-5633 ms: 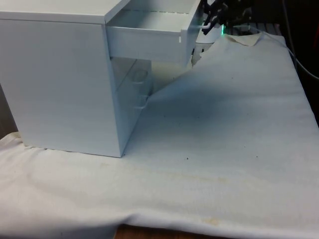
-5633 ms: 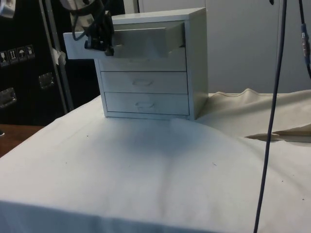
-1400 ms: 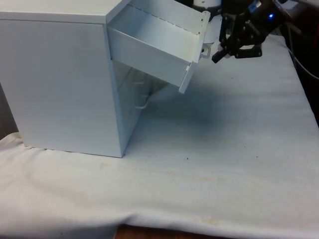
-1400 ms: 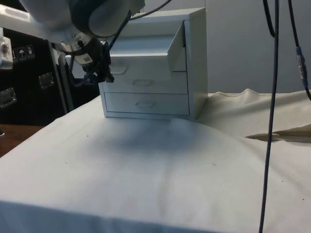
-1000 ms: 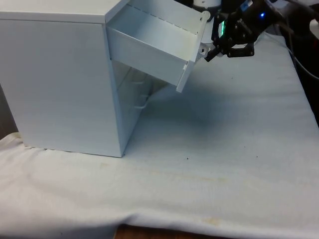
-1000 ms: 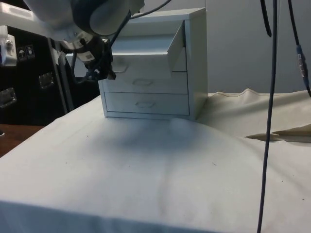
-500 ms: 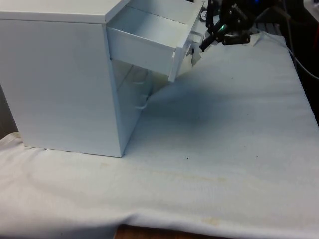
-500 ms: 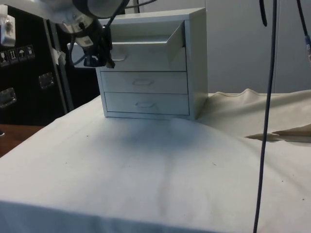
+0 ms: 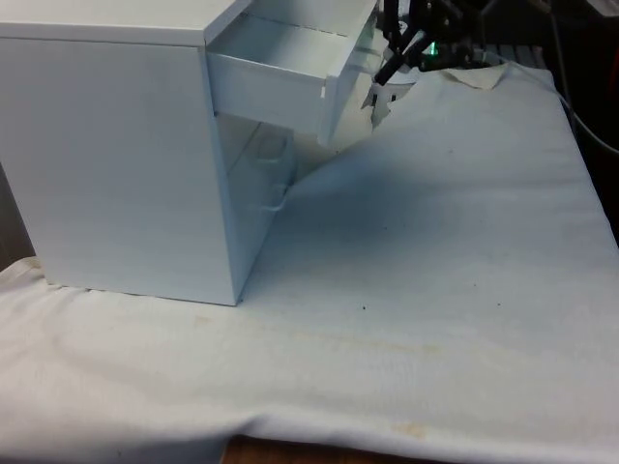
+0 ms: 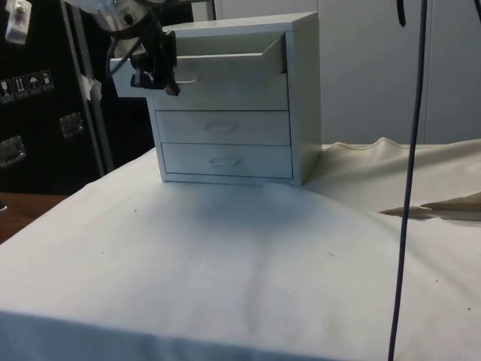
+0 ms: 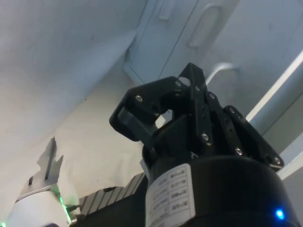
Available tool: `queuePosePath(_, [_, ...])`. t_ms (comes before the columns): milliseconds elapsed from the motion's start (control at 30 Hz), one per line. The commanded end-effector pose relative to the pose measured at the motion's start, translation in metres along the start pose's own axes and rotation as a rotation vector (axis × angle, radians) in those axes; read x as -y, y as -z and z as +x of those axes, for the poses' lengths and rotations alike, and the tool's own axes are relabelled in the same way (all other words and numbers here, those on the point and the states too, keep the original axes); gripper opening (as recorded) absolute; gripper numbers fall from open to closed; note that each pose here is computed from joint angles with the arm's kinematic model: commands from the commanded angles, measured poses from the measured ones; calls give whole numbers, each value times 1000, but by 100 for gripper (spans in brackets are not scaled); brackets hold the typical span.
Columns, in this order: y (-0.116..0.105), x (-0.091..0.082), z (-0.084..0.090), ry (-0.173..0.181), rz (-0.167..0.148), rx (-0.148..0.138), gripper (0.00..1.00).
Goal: Open the drawer, then close it.
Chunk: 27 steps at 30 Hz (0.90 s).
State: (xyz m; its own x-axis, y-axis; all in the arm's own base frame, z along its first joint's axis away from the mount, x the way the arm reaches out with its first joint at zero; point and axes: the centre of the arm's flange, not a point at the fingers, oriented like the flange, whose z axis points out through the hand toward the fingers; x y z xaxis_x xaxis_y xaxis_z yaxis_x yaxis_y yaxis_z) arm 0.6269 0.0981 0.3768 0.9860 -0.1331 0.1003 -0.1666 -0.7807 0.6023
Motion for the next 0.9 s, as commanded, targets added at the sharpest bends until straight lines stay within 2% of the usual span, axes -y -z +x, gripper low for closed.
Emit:
queuePosePath(0, [0, -8, 2, -1, 20, -8, 0])
queuePosePath(67, [0, -14, 3, -5, 27, -5, 0])
queuePosePath(100, [0, -7, 2, -6, 13, 3, 0])
queuePosePath(133, [-1, -18, 5, -8, 31, -4, 0])
queuePosePath(167, [-1, -18, 5, -8, 31, -4, 0])
queuePosePath(300, [-5, -29, 8, -10, 27, -4, 0])
queuePosePath(333, [-3, -26, 7, -14, 18, 6, 0])
queuePosePath(367, [-4, -27, 7, -13, 19, 5, 0])
queuePosePath(400, [-7, -35, 9, -9, 23, -4, 0])
queuePosePath(667, [-9, -48, 14, 2, 9, -13, 0])
queuePosePath(700, [-10, -44, 13, -5, 11, 1, 0])
queuePosePath(733, [-9, -48, 14, 2, 9, -13, 0])
queuePosePath(867, [-8, -51, 15, 14, -9, -19, 0])
